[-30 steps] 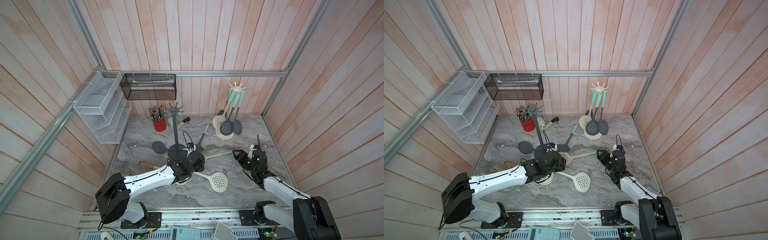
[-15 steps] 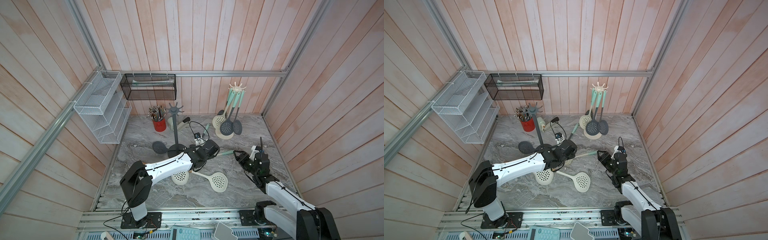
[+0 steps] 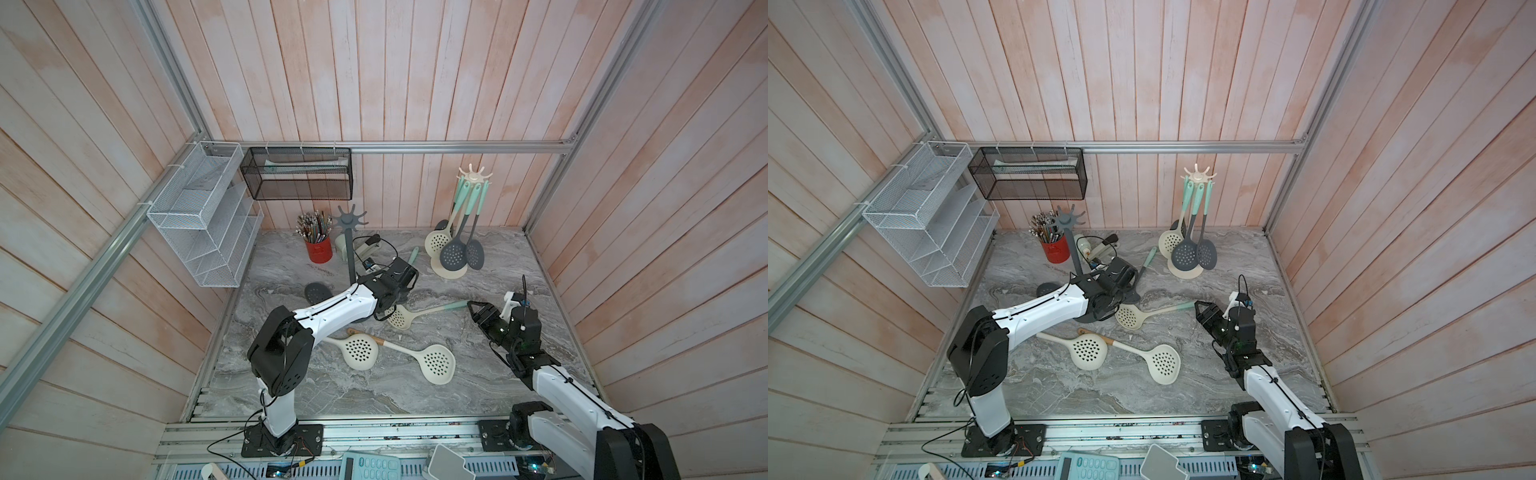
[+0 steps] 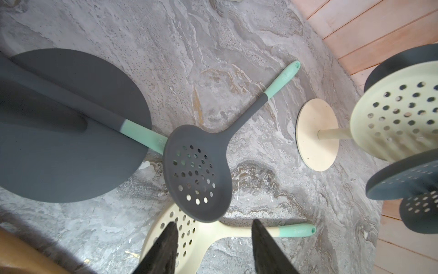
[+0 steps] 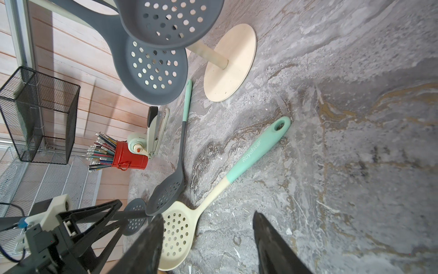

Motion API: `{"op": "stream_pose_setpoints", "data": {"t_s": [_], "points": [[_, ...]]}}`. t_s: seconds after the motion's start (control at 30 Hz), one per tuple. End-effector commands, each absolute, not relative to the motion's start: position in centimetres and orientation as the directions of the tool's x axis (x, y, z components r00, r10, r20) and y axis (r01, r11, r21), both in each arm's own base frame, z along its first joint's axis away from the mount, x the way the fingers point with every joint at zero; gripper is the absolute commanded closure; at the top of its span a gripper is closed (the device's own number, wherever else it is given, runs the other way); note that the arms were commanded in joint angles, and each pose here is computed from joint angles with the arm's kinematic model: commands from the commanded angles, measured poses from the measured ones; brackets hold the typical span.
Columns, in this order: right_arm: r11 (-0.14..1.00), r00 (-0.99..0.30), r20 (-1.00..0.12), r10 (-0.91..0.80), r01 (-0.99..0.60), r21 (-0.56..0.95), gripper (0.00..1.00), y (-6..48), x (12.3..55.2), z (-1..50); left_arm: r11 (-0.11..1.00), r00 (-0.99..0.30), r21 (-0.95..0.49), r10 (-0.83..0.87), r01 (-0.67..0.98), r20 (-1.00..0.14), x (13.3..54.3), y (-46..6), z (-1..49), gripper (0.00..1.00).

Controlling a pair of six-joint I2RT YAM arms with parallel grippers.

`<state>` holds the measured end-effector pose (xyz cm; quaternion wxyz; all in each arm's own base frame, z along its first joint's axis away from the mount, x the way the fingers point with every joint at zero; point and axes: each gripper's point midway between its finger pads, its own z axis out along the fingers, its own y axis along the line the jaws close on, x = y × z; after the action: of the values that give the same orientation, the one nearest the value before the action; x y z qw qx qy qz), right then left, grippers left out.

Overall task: Hang the skimmer on the kitchen utensil rack
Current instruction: Pick up the skimmer from the center of the board.

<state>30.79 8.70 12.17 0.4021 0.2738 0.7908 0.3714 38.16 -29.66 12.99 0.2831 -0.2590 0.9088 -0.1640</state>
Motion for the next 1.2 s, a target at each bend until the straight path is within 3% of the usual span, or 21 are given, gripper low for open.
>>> {"op": "stream_pose_setpoints", "data": {"t_s": [0.0, 0.67, 1.17], "points": [[0.577, -0.522, -0.434, 0.734, 0.141, 0.805, 0.39, 8.4, 30.6, 11.9, 0.805, -0.707, -0.400, -0.583, -0.438, -0.400, 38.5, -29.1, 11.8, 0.51], [0.578, -0.505, -0.440, 0.742, 0.150, 0.802, 0.39, 7.8, 30.5, 11.9, 0.789, -0.703, -0.358, -0.611, -0.500, -0.365, 39.8, -28.2, 7.3, 0.57], [0.581, -0.497, -0.444, 0.746, 0.160, 0.798, 0.39, 7.4, 30.3, 12.0, 0.797, -0.732, -0.367, -0.595, -0.480, -0.332, 39.6, -28.6, 6.6, 0.70]]}}
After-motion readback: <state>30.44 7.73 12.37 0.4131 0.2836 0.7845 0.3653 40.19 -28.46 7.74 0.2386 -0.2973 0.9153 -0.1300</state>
